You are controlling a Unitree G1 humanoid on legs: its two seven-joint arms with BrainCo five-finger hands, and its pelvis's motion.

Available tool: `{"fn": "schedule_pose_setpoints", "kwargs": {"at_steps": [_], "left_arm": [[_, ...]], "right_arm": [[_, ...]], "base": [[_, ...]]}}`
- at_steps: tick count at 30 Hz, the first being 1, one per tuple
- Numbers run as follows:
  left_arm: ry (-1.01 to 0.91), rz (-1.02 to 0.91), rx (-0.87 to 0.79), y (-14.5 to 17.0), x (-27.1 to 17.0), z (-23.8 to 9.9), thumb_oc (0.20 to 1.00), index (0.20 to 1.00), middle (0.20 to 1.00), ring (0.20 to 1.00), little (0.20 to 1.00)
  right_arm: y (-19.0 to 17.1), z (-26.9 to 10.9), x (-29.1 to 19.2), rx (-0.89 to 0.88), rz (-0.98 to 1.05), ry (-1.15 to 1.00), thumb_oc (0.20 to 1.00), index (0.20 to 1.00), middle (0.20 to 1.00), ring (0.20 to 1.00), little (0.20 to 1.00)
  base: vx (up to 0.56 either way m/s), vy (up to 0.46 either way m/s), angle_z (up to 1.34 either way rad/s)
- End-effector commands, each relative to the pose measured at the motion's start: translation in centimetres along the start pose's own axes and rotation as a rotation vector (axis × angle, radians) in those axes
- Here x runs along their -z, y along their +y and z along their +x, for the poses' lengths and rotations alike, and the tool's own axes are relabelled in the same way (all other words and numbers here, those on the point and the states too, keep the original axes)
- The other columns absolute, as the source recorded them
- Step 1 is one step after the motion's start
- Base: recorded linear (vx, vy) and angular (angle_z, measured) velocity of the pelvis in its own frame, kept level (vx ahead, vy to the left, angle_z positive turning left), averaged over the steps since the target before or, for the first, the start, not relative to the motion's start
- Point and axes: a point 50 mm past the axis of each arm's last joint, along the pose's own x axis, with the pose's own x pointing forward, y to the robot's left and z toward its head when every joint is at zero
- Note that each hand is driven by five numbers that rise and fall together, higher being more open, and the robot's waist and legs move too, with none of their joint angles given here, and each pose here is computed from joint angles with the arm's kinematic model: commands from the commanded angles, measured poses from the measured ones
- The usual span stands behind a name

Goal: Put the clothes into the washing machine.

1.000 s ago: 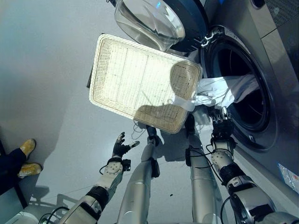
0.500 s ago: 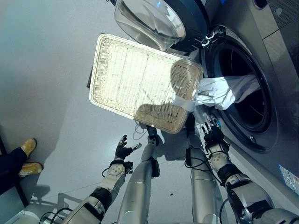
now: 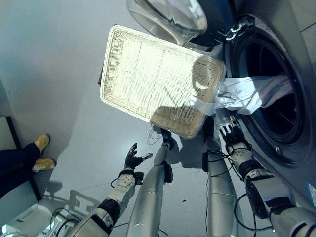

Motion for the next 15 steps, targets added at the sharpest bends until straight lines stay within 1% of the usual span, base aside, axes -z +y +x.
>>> {"fn": "schedule_pose_setpoints", "kwargs": {"at_steps": [1, 4, 5, 8, 13, 14, 15], "left_arm": [[-0.066, -0.036, 0.013, -1.5, -1.7, 0.3, 1.000, 1.000, 1.000, 1.000, 1.000], [-0.074, -0.041, 0.013, -1.4, -1.8, 0.2, 1.000, 1.000, 1.000, 1.000, 1.000], [-0.082, -0.045, 0.017, -1.6, -1.9, 0.1, 1.000, 1.000, 1.000, 1.000, 1.000], [-0.094, -0.045, 0.019, -1.6, -2.3, 0.1, 1.000, 1.000, 1.000, 1.000, 1.000], [-0.117, -0.034, 0.013, -1.2, -2.7, -0.2, 1.000, 1.000, 1.000, 1.000, 1.000], [-0.118, -0.033, 0.013, -1.2, -2.7, -0.2, 1.000, 1.000, 1.000, 1.000, 1.000], [-0.130, -0.028, 0.013, -1.0, -3.0, -0.2, 1.000, 1.000, 1.000, 1.000, 1.000]], "right_arm": [[-0.2, 0.2, -2.4, 0.023, 0.014, -0.082, 1.000, 1.000, 1.000, 1.000, 1.000], [0.4, 0.3, -3.4, 0.009, 0.025, -0.125, 1.000, 1.000, 1.000, 1.000, 1.000], [1.1, 0.3, -4.9, -0.006, 0.028, -0.178, 1.000, 1.000, 1.000, 1.000, 1.000], [2.3, 0.4, -6.2, -0.042, 0.022, -0.225, 1.000, 1.000, 1.000, 1.000, 1.000], [5.6, -0.2, -9.7, -0.147, -0.104, -0.369, 1.000, 1.000, 1.000, 1.000, 1.000], [5.8, -0.2, -9.8, -0.151, -0.111, -0.375, 1.000, 1.000, 1.000, 1.000, 1.000], [7.3, -0.6, -11.3, -0.196, -0.155, -0.427, 1.000, 1.000, 1.000, 1.000, 1.000]], "base": [[0.03, -0.049, 0.10], [0.03, -0.041, 0.07], [0.05, -0.052, 0.10], [0.03, -0.047, 0.08], [0.02, -0.038, 0.07], [0.02, -0.039, 0.06], [0.01, -0.030, 0.05]]}}
